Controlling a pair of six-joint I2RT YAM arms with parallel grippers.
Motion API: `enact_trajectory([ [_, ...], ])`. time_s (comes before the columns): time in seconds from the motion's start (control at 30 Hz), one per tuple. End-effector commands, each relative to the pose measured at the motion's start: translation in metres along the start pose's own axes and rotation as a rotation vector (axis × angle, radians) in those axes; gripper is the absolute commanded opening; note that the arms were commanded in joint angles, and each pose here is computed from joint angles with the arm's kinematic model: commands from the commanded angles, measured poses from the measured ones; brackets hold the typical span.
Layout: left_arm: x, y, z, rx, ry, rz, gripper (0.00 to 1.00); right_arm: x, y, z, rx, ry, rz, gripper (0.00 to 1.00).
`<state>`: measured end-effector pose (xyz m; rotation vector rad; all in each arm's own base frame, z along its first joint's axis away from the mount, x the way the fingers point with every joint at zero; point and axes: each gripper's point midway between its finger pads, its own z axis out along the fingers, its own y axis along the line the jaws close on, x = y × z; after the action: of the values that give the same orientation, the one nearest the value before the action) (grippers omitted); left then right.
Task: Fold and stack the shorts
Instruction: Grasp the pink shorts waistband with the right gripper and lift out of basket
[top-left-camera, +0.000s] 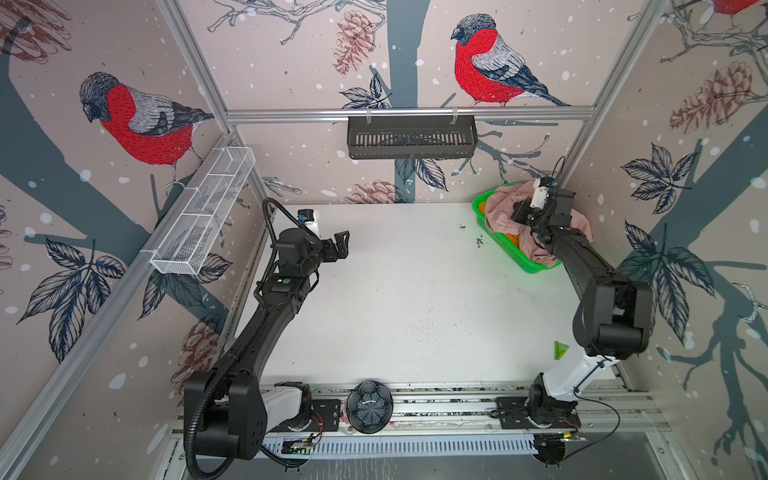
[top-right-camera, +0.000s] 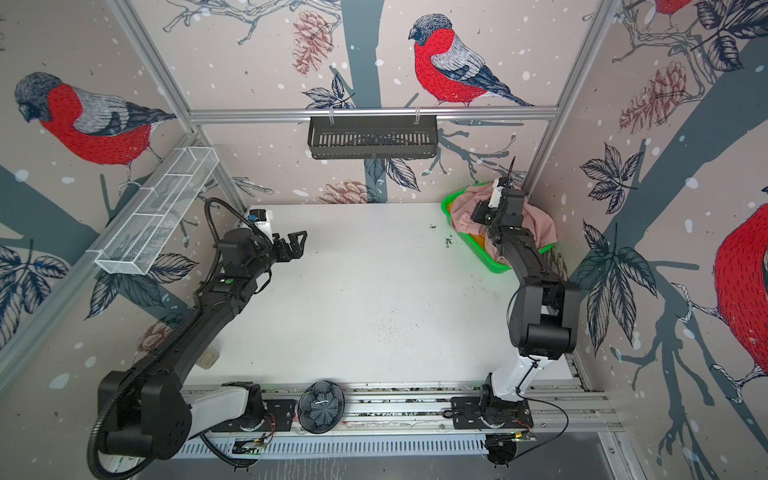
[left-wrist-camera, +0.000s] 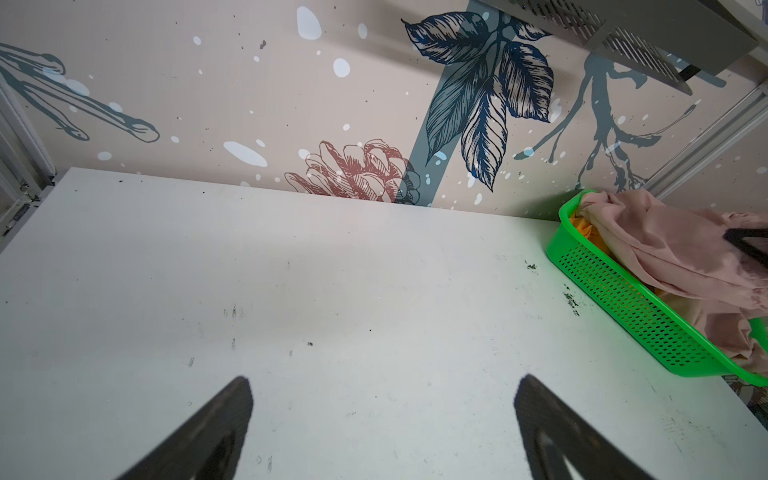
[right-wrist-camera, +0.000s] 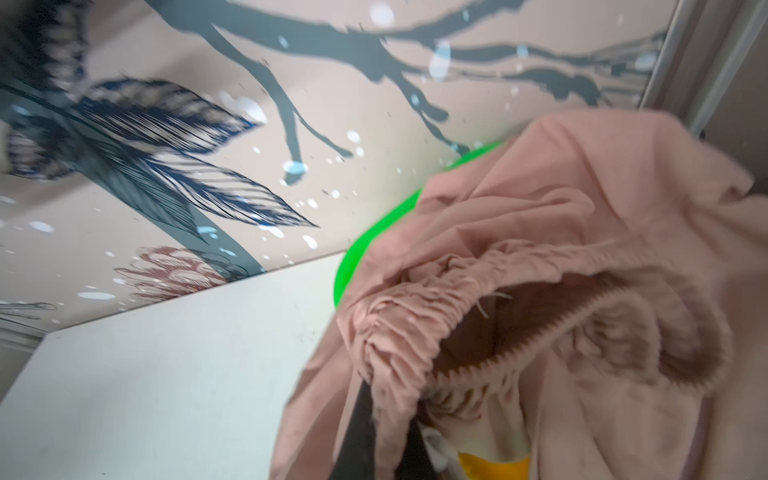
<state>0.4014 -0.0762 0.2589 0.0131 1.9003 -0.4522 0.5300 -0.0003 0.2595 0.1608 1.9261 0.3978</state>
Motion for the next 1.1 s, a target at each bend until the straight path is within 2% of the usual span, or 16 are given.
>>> enact_trajectory([
  [0.0, -0.007, -0.009, -0.004, 0.040, -0.027, -0.004, 0.98, -0.045, 0.037, -0.025, -0.124, -0.147, -0.008, 0.02],
  [0.13, -0.006, -0.015, -0.004, 0.077, -0.030, -0.011, 0.98, -0.082, 0.079, -0.048, -0.191, -0.225, -0.015, 0.02],
  [0.37, -0.017, -0.041, -0.010, 0.217, -0.044, -0.022, 0.98, -0.138, 0.159, -0.099, -0.311, -0.386, -0.110, 0.02],
  [0.57, -0.027, -0.045, -0.020, 0.216, -0.073, 0.002, 0.98, -0.181, 0.233, -0.152, -0.412, -0.503, -0.264, 0.02],
  [0.7, -0.033, -0.046, -0.025, 0.210, -0.085, 0.017, 0.98, -0.194, 0.278, -0.179, -0.474, -0.558, -0.336, 0.02],
  [0.83, -0.037, -0.045, -0.029, 0.190, -0.079, 0.044, 0.98, -0.166, 0.321, -0.172, -0.580, -0.500, -0.362, 0.02],
  [0.9, -0.040, -0.043, -0.033, 0.162, -0.082, 0.058, 0.98, -0.130, 0.343, -0.155, -0.648, -0.408, -0.378, 0.02],
  [1.07, -0.045, -0.041, -0.044, 0.127, -0.075, 0.107, 0.98, -0.044, 0.362, -0.107, -0.680, -0.178, -0.383, 0.02],
])
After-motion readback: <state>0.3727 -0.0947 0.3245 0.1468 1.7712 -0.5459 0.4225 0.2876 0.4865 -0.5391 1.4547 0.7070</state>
